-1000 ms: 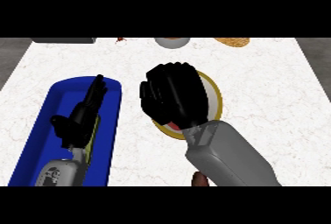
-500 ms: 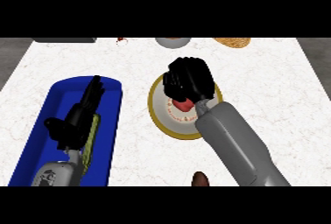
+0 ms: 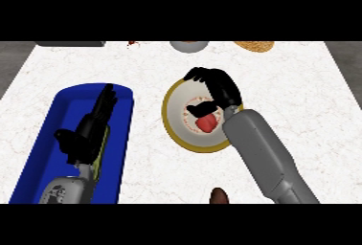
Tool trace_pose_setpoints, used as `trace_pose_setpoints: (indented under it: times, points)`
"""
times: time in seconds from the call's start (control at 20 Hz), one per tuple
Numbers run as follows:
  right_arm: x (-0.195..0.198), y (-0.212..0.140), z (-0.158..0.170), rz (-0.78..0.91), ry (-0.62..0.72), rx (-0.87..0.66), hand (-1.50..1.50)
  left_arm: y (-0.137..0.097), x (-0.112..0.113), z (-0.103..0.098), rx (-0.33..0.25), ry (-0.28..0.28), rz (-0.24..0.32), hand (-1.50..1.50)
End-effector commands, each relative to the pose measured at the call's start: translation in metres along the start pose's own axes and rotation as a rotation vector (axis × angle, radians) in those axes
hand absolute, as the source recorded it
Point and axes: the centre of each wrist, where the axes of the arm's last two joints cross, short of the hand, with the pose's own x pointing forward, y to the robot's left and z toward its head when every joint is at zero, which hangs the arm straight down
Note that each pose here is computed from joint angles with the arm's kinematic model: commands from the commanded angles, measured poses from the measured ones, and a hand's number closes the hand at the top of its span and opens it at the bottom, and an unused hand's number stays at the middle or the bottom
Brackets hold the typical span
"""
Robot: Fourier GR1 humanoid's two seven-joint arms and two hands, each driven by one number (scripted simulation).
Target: Pick the bell pepper from the placemat and place it in the bowl
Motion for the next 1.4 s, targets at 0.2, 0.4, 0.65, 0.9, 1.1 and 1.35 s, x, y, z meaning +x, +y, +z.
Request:
trace_pose_setpoints:
  times: [0.2, 0.4, 0.65, 0.9, 1.1, 1.35]
  points:
    - [-0.022, -0.016, 0.007, -0.223, -0.164, -0.187, -1.5, 0.001, -0.004, 0.003, 0.008, -0.004, -0.013, 0.0]
    - [-0.01, -0.03, 0.017, -0.319, -0.148, -0.225, -1.5, -0.001, 0.0, 0.008, 0.023, 0.016, -0.009, 0.0]
    - [-0.017, -0.077, 0.018, -0.431, -0.1, -0.198, -1.5, -0.01, -0.014, 0.011, 0.022, 0.008, -0.015, 0.0]
    - [-0.053, -0.1, 0.051, -0.547, -0.097, -0.183, -1.5, 0.008, -0.003, -0.001, 0.017, -0.014, -0.004, 0.0]
    - [-0.085, -0.11, 0.069, -0.585, -0.111, -0.139, -1.5, -0.013, 0.004, -0.01, 0.006, 0.007, 0.0, 0.0]
    - [-0.104, -0.101, 0.094, -0.6, -0.134, -0.09, -1.5, 0.009, 0.011, 0.013, 0.001, -0.008, 0.011, 0.0]
